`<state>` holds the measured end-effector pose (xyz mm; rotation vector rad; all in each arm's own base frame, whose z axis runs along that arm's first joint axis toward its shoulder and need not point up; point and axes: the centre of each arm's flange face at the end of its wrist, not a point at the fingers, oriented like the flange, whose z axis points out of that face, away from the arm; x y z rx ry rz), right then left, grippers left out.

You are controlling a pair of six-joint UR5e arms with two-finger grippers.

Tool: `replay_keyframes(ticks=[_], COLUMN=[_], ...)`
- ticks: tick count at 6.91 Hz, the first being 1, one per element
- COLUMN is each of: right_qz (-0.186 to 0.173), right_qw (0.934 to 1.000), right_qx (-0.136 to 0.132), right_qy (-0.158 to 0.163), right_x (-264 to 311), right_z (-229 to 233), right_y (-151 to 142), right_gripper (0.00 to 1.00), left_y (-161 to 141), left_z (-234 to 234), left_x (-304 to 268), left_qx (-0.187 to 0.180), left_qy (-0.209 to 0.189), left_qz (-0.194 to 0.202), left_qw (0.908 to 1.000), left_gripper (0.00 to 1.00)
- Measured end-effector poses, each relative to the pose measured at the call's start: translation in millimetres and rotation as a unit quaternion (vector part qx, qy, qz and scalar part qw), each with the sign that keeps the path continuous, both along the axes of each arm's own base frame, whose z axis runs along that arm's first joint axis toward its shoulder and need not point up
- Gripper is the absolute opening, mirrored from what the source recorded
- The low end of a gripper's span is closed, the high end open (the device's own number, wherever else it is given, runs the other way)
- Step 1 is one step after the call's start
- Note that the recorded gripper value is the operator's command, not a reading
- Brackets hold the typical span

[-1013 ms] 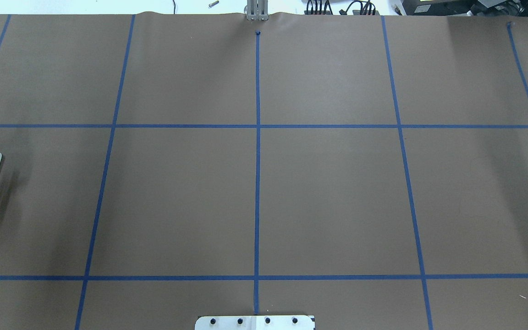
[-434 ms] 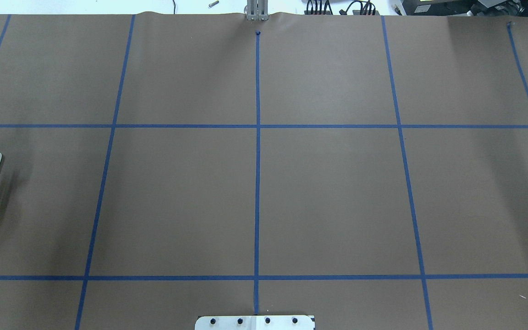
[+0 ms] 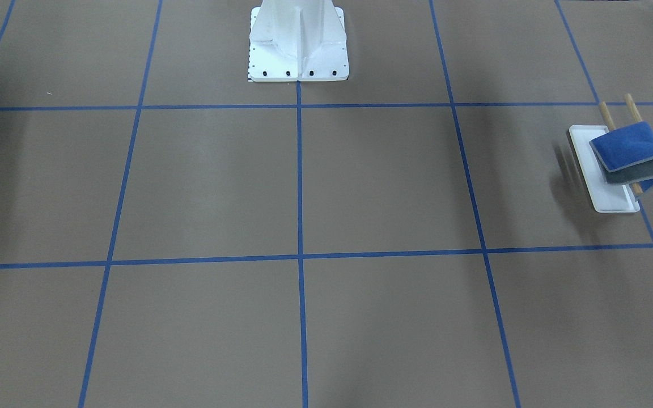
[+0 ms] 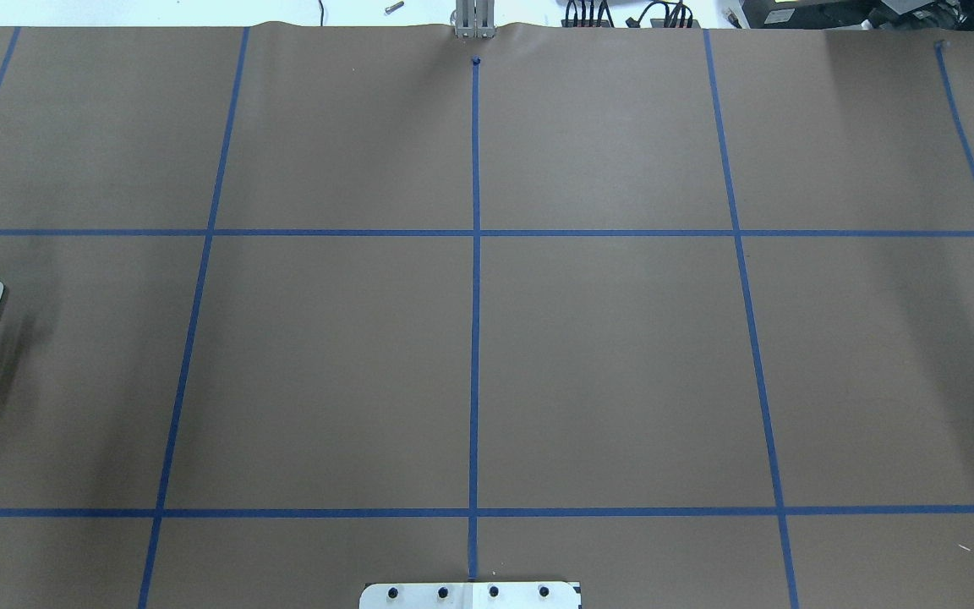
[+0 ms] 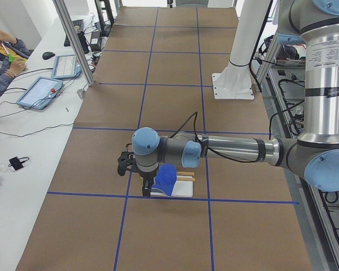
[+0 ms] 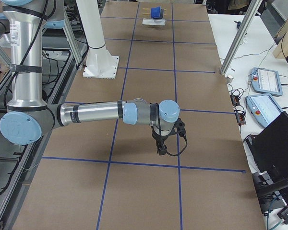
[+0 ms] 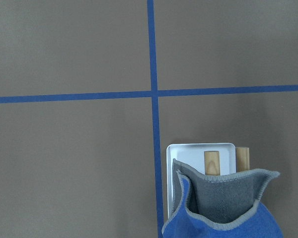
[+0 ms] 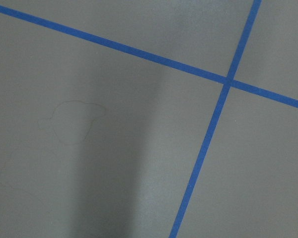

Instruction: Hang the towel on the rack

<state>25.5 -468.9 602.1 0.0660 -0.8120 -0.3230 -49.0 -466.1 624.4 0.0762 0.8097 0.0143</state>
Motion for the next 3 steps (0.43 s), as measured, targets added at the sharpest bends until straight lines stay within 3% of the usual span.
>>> replay_keyframes(ticks=[3], right_qz=[0.000], right_qw=[0.9999], right_qx=[0.011], right_qy=[0.002], right_x=[0.6], right_z=[-9.2], right_y=[-0.4], right_gripper=[1.00], left_y=[-0.4], left_z=[2.3], left_x=[-0.1], left_qx=[-0.002], left_qy=[-0.001], left_qz=[0.000], left_qw=[1.0000], left_gripper=[0.98])
